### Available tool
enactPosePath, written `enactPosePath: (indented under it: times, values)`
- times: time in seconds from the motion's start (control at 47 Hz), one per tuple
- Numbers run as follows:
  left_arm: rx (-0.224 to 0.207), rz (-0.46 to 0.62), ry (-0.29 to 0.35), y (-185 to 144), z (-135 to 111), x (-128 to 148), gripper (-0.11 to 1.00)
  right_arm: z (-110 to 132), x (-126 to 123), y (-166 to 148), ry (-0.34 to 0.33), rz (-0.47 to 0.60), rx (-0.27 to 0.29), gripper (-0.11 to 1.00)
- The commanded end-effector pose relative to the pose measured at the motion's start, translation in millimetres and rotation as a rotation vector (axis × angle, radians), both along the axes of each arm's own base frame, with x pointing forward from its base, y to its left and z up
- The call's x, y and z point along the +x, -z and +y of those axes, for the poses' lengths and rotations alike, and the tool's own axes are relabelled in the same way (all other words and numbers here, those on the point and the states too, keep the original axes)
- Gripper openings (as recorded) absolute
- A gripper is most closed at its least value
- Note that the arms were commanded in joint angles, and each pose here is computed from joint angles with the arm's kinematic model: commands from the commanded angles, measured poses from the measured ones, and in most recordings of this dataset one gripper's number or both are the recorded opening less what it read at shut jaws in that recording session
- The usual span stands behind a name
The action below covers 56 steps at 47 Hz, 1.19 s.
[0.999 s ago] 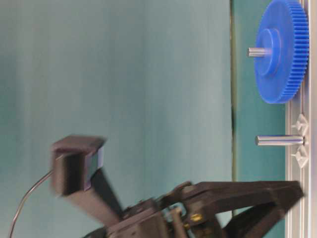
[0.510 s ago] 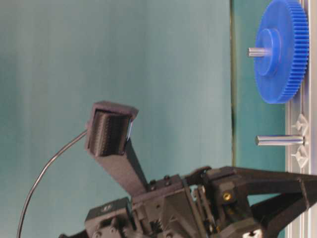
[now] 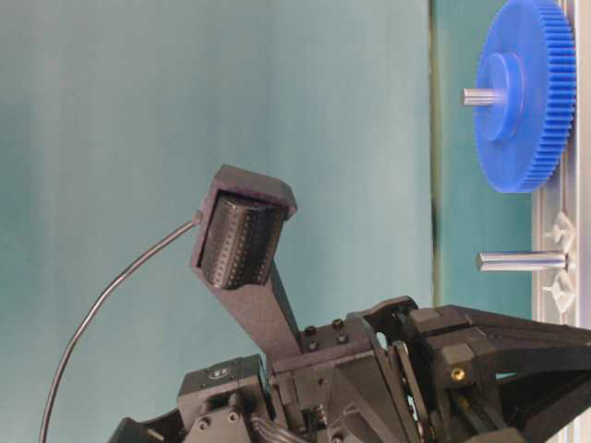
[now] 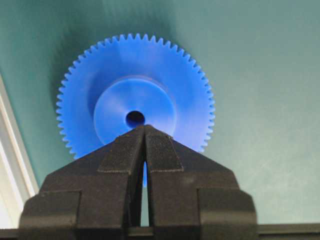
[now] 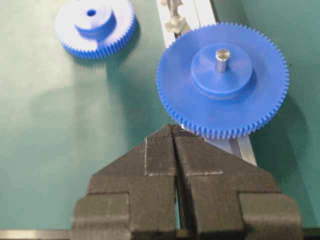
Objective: Find the location of the shaft and insert the small gear.
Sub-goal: 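Lower the left gripper over the small blue gear's hub, then close the left gripper on the small blue gear's hub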
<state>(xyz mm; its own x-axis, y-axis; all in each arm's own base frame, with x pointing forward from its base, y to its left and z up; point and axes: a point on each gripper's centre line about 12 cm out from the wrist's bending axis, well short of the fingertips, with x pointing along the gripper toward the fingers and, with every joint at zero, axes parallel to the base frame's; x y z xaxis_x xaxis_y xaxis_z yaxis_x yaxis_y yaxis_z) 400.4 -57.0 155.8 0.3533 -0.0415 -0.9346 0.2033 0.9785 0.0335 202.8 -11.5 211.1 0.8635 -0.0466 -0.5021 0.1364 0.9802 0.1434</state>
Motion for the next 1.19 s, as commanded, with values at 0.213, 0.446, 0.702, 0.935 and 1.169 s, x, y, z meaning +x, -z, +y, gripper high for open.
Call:
enactPosePath:
  times: [0.213, 0.446, 0.702, 0.935, 1.169]
  values:
    - [-0.009, -0.048, -0.003, -17, -3, 7, -0.01, -1, 4, -6, 0.008, -0.017, 0.008, -0.02]
    - [-0.015, -0.031, -0.026, -12, -2, 7, 0.02, -1, 3, -6, 0.008, -0.019, 0.008, -0.02]
    - [-0.039, -0.025, -0.104, -10, 4, 8, 0.47, -1, 4, -5, 0.007, -0.022, 0.008, -0.02]
    - [-0.046, -0.040, -0.114, -11, 4, 10, 0.93, -1, 3, -6, 0.009, -0.034, 0.007, -0.02]
    - [-0.045, -0.035, -0.114, -8, 4, 11, 0.91, 0, 2, -4, 0.007, -0.031, 0.007, -0.02]
